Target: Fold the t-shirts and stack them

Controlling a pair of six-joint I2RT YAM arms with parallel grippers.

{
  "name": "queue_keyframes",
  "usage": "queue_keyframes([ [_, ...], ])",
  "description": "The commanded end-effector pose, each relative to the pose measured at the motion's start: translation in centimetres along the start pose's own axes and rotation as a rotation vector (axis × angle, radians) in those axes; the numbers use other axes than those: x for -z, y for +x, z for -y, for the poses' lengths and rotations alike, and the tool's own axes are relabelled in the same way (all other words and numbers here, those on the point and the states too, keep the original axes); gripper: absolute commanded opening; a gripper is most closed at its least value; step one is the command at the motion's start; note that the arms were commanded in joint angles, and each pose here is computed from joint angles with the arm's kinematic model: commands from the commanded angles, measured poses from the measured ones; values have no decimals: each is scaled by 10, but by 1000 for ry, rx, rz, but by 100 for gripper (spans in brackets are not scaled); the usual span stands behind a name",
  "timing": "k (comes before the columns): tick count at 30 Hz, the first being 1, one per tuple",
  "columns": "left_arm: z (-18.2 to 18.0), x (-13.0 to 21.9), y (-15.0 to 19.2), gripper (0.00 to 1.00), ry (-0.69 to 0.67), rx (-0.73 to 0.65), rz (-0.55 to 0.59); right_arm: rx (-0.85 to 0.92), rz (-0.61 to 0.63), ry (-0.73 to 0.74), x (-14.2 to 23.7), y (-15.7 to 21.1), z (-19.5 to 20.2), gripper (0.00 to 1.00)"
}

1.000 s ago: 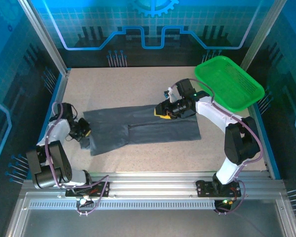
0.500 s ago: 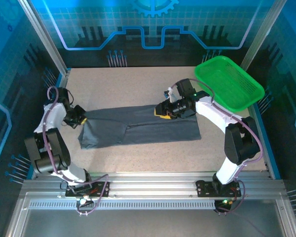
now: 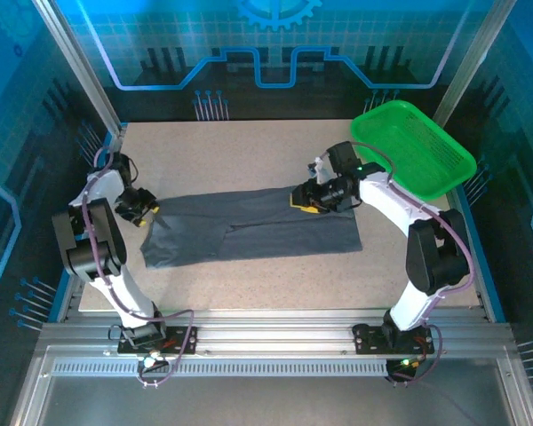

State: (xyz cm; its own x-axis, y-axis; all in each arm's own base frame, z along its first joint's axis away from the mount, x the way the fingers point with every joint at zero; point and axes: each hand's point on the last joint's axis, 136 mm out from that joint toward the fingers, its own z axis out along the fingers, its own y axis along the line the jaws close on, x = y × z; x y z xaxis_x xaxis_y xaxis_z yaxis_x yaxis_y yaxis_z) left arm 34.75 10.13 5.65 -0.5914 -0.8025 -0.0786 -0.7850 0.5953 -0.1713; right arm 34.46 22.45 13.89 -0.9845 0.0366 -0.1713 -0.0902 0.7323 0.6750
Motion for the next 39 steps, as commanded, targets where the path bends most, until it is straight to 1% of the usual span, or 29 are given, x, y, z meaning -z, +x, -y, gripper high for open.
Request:
queue_keyframes([
  [1, 0, 48, -14, 44, -32, -25, 183, -30, 26, 122, 22, -4, 31, 46],
  [3, -2, 63, -4, 43, -1, 15, 215, -60, 28, 194, 29, -8, 51, 43],
  [5, 1, 66, 16, 40, 54, 63, 191, -87, 23, 277, 34, -11, 71, 40],
  [10, 28, 40, 88, 30, 170, 169, 33, -92, -23, 484, 34, -25, 113, 31],
  [13, 44, 21, 111, 29, 175, 214, -27, -84, -75, 587, 25, -33, 134, 28],
  [16, 56, 3, 118, 28, 141, 230, -71, -71, -141, 678, 12, -36, 153, 28],
  [20, 67, -24, 117, 28, 77, 216, -118, -33, -241, 799, 0, -33, 174, 27],
  [24, 78, -52, 108, 28, 5, 186, -159, -27, -325, 885, -1, -16, 187, 28],
  [26, 93, -59, 95, 28, -15, 145, -161, -49, -348, 902, 3, -1, 187, 28],
  [29, 127, -70, 66, 28, -12, 90, -134, -64, -358, 911, 8, 27, 177, 28],
  [32, 189, -79, 41, 29, 90, 33, -111, -76, -384, 936, 6, 65, 161, 29],
  [33, 217, -79, 36, 30, 151, 7, -105, -94, -389, 922, 2, 80, 153, 29],
  [34, 246, -82, 33, 31, 221, -21, -99, -124, -387, 898, -4, 95, 145, 29],
  [36, 293, -88, 35, 32, 316, -63, -93, -199, -382, 810, -22, 123, 126, 29],
  [39, 361, -100, 49, 34, 496, -90, -115, -293, -364, 695, -53, 149, 93, 29],
])
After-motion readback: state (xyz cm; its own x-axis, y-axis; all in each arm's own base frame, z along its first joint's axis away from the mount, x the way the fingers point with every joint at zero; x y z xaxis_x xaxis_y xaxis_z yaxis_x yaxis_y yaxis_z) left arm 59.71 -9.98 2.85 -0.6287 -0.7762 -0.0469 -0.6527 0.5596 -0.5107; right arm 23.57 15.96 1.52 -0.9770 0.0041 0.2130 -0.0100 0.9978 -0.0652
